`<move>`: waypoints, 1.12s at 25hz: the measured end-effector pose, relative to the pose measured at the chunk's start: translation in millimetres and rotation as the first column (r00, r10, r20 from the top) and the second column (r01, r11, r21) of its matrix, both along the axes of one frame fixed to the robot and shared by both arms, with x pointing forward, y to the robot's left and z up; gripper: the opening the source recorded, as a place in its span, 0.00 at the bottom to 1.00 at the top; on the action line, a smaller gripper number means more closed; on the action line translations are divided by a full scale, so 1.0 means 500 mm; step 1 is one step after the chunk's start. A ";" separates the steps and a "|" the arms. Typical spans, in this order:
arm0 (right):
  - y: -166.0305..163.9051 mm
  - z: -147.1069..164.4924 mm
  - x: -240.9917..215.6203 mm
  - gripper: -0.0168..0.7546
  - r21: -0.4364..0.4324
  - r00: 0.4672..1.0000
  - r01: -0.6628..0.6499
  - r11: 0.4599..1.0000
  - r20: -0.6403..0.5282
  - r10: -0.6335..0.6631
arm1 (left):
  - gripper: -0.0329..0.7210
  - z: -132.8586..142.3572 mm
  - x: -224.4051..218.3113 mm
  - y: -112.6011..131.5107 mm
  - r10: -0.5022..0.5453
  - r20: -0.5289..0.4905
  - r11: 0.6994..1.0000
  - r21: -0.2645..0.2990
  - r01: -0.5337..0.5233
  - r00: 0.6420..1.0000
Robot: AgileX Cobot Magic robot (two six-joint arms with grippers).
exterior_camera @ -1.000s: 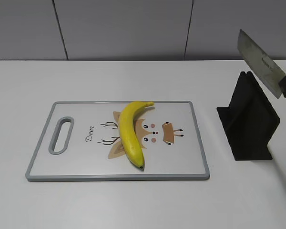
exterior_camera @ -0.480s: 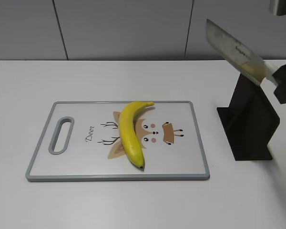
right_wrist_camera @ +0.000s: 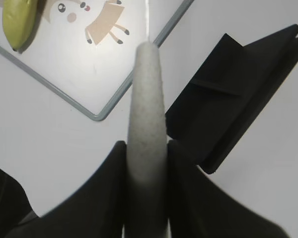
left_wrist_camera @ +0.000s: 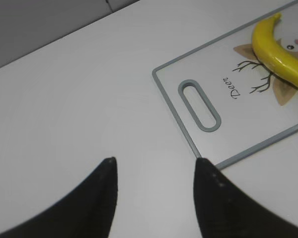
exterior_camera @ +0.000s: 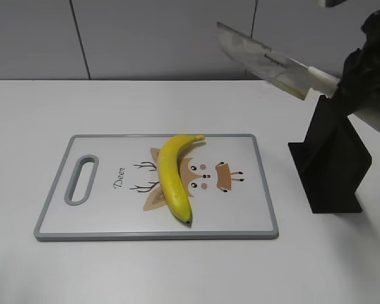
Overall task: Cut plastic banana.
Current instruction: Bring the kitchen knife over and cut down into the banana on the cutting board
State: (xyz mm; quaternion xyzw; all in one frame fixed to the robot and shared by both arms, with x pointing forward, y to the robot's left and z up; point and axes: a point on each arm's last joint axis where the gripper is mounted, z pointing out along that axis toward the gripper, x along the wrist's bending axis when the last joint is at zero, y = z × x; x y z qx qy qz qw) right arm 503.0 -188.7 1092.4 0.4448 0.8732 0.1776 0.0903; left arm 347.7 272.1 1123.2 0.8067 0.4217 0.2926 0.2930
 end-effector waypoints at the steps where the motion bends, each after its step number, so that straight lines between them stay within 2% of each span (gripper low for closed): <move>1: 0.002 -0.003 0.004 0.26 -0.007 1.000 -0.023 1.000 -0.008 0.023 | 0.69 0.010 0.020 -0.008 -0.037 -0.006 0.999 0.028 0.037 0.999; 5: 0.009 -0.017 0.012 0.26 -0.037 0.991 -0.131 0.991 -0.026 0.130 | 0.69 0.055 0.098 -0.041 -0.170 -0.029 0.980 0.101 0.172 0.985; 7: 0.011 -0.024 0.013 0.26 -0.056 0.977 -0.210 0.976 -0.037 0.208 | 0.69 0.072 0.142 -0.061 -0.244 -0.053 0.958 0.139 0.249 0.968; 9: 0.014 -0.029 0.016 0.26 -0.068 0.960 -0.280 0.958 -0.049 0.277 | 0.69 0.091 0.178 -0.078 -0.310 -0.078 0.930 0.180 0.319 0.948; 12: 0.020 -0.032 0.025 0.26 -0.070 0.944 -0.329 0.942 -0.057 0.325 | 0.69 0.100 0.229 -0.103 -0.409 -0.150 0.870 0.234 0.434 0.900; 14: 0.025 -0.029 0.036 0.26 -0.073 0.933 -0.360 0.930 -0.048 0.357 | 0.69 0.099 0.256 -0.123 -0.486 -0.193 0.812 0.261 0.523 0.852; 16: 0.031 -0.023 0.049 0.26 -0.077 0.925 -0.379 0.922 -0.035 0.377 | 0.69 0.093 0.282 -0.148 -0.570 -0.229 0.733 0.292 0.614 0.789; 18: 0.037 -0.021 0.064 0.26 -0.075 0.919 -0.393 0.916 -0.042 0.391 | 0.69 0.071 0.309 -0.179 -0.646 -0.275 0.638 0.319 0.701 0.712; 19: 0.041 -0.019 0.072 0.26 -0.072 0.914 -0.406 0.911 -0.046 0.404 | 0.69 0.059 0.322 -0.193 -0.668 -0.294 0.605 0.322 0.728 0.684; 26: 0.091 -0.048 0.109 0.26 -0.054 0.850 -0.525 0.849 -0.080 0.521 | 0.69 0.011 0.360 -0.294 -0.772 -0.343 0.436 0.326 0.839 0.535; 28: 0.102 -0.056 0.112 0.26 -0.055 0.826 -0.562 0.825 -0.083 0.557 | 0.69 0.002 0.368 -0.318 -0.792 -0.342 0.402 0.333 0.853 0.506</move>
